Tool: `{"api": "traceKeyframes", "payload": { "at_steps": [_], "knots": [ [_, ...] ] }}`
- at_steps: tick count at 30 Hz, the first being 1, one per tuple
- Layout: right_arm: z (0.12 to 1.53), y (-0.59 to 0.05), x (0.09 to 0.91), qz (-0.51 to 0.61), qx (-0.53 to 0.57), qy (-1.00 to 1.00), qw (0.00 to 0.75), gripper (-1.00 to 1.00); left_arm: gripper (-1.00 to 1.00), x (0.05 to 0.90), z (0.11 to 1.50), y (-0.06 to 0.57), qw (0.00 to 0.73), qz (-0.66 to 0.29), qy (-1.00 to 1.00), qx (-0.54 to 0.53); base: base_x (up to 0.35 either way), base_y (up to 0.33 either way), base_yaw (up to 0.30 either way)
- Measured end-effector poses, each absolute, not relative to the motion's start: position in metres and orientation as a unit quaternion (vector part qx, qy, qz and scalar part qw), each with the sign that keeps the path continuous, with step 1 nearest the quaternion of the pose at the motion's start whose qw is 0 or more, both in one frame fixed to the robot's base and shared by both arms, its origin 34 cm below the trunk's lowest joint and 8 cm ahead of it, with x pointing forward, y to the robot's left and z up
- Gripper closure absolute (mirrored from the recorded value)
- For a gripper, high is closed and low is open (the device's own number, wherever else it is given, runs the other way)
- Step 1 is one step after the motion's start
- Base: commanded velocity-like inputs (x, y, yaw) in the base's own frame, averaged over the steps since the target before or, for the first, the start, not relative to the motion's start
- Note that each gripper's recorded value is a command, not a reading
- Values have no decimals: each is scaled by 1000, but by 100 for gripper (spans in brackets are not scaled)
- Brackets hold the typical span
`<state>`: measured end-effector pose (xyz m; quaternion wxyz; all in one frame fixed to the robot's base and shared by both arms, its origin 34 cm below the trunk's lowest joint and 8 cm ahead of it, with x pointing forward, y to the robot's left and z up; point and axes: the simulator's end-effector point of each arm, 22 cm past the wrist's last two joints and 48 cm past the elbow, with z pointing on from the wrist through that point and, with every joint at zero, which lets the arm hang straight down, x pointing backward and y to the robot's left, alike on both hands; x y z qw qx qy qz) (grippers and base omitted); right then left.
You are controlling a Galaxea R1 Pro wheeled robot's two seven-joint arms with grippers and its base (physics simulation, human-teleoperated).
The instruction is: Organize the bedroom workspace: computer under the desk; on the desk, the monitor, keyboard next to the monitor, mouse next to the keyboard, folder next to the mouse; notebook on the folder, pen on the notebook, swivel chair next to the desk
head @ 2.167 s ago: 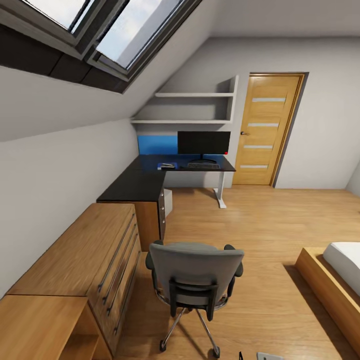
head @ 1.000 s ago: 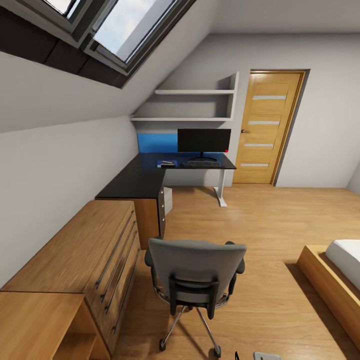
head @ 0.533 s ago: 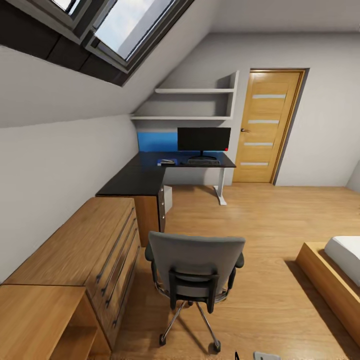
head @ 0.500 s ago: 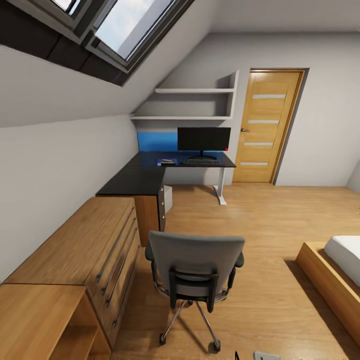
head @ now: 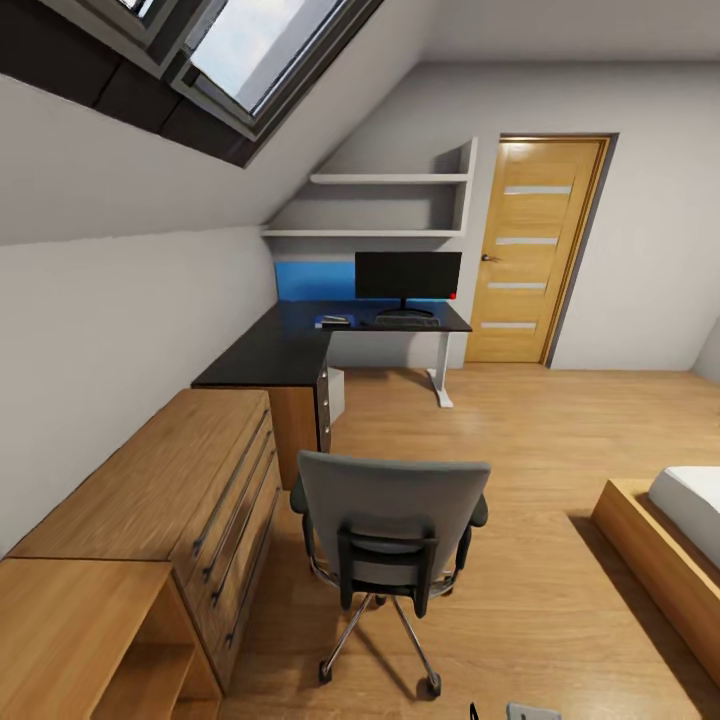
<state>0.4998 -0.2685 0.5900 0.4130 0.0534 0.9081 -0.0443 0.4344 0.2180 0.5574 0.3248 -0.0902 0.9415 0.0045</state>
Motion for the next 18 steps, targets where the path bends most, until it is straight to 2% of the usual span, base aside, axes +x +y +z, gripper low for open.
{"api": "traceKeyframes", "payload": {
  "at_steps": [18],
  "knots": [
    [562,-268,500,-44,54,908,413,-100,-100,435,530,218,325,5,941,-91,0,0,0]
  ]
}}
